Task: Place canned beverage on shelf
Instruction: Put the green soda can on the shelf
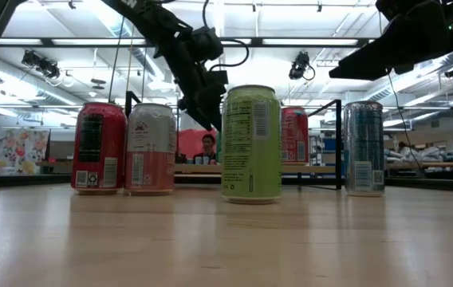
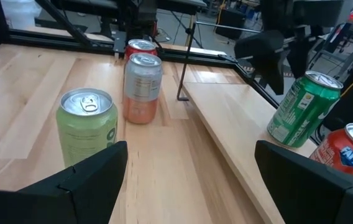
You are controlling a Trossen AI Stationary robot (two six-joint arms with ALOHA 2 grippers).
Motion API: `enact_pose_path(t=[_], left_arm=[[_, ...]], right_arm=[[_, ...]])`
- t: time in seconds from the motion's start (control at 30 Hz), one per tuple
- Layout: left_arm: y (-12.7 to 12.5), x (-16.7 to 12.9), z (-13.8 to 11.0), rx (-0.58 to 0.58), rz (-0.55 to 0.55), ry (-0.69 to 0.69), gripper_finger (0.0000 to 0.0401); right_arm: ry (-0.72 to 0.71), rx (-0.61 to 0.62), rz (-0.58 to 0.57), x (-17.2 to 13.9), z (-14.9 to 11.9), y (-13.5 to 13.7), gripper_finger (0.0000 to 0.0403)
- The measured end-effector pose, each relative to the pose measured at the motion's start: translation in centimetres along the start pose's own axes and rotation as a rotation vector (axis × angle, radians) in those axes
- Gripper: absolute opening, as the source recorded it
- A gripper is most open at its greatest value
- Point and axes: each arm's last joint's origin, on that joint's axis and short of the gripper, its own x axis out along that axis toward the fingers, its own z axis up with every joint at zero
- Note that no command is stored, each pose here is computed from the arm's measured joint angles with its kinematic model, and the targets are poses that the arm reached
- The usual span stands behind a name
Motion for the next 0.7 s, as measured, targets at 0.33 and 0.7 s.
enact_pose_path(t=[0.33,0.7], left_arm=[[0.02,0.01,0.14,0.021,0.002,-0.015,0.0308],[0.05,0.01,0.34,0.021,0.006,-0.035,0.025]], right_arm=[[0.001,0.0,0.0,0.0,-0.01,0.0,0.0364],[0.0,0.0,0.0,0.0,0.0,0.0,0.0364]])
